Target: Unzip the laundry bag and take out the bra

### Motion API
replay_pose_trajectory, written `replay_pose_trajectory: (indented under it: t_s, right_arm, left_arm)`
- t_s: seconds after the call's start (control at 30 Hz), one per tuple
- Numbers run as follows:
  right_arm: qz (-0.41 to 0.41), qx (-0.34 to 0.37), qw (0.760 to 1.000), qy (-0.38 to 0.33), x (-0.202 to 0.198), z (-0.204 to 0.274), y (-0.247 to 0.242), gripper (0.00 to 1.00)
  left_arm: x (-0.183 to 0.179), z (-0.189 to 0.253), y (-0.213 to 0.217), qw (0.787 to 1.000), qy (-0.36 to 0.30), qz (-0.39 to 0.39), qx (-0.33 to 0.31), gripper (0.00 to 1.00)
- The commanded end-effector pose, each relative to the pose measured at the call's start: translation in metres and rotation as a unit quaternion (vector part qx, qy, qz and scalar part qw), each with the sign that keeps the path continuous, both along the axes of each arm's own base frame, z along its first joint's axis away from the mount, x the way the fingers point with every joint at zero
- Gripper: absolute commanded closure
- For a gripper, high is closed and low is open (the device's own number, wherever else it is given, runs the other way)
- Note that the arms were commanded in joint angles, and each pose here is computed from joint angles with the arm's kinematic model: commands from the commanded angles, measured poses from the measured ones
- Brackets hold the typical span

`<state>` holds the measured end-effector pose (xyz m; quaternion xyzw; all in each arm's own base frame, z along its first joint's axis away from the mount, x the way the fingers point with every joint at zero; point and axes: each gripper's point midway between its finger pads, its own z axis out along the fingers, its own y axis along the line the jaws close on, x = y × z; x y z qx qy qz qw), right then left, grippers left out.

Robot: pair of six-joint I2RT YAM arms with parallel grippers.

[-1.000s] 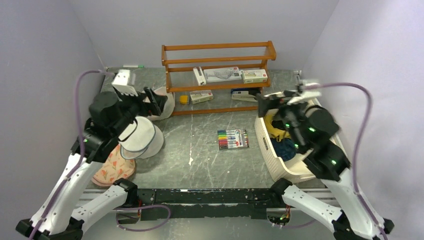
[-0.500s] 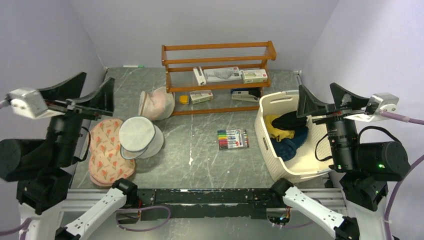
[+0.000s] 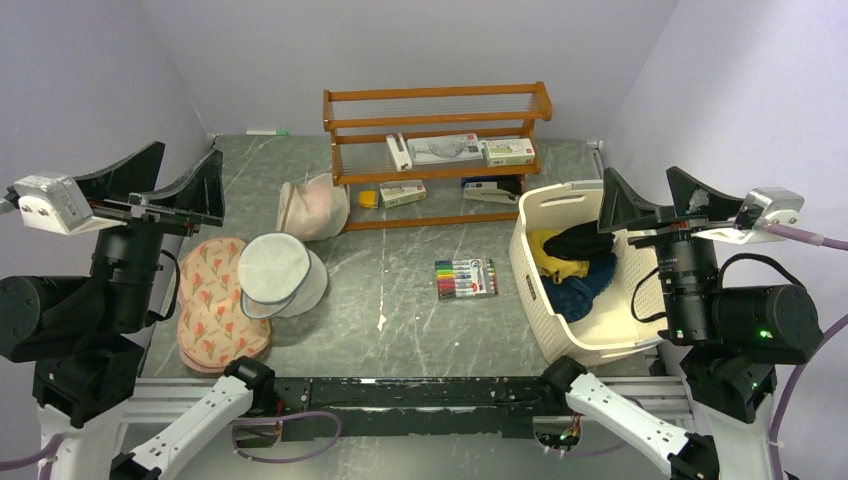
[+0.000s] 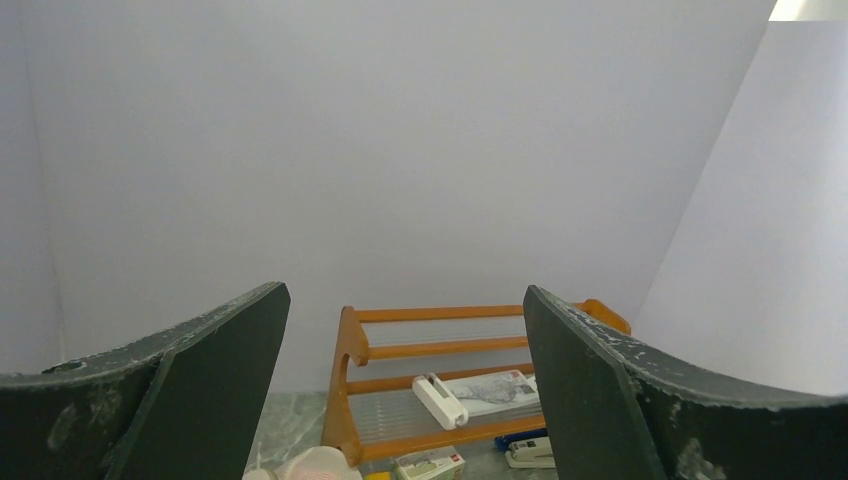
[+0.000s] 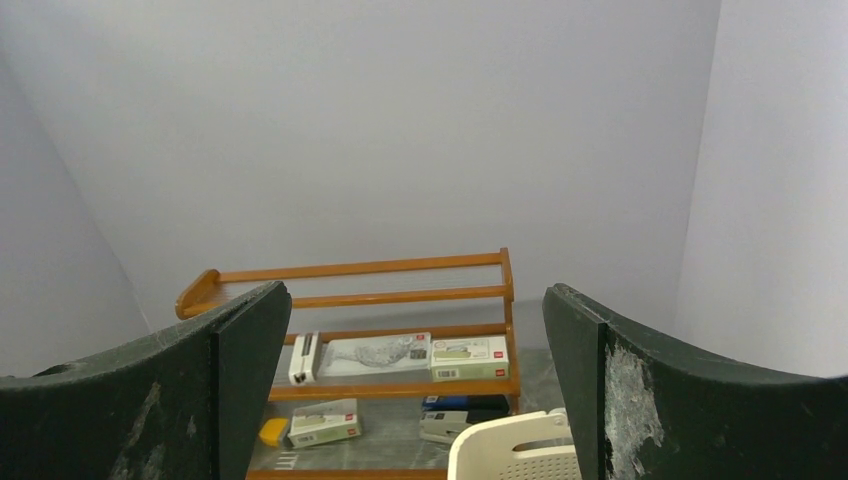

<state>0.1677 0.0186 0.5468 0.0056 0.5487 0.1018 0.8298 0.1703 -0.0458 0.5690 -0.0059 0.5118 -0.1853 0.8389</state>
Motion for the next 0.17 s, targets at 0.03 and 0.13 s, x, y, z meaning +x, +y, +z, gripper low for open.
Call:
replay_pose_trajectory:
  t_s: [0.03,0.13]
  right_arm:
    - [-0.006,0.011,1.000,-0.003,-0.0043,0.0001,-0.0063,0.00]
    - [-0.003,0.015,1.000,-0.002,-0.0058,-0.0015,-0.0069,0.00]
  left_arm:
    - [0.0042,-0.0060,-0.0007,1.000,0.011,0.002,-0.001,0.01]
    - [0.0061,-0.0075,-0.0021,1.000,0.016,0.001,0.000,0.01]
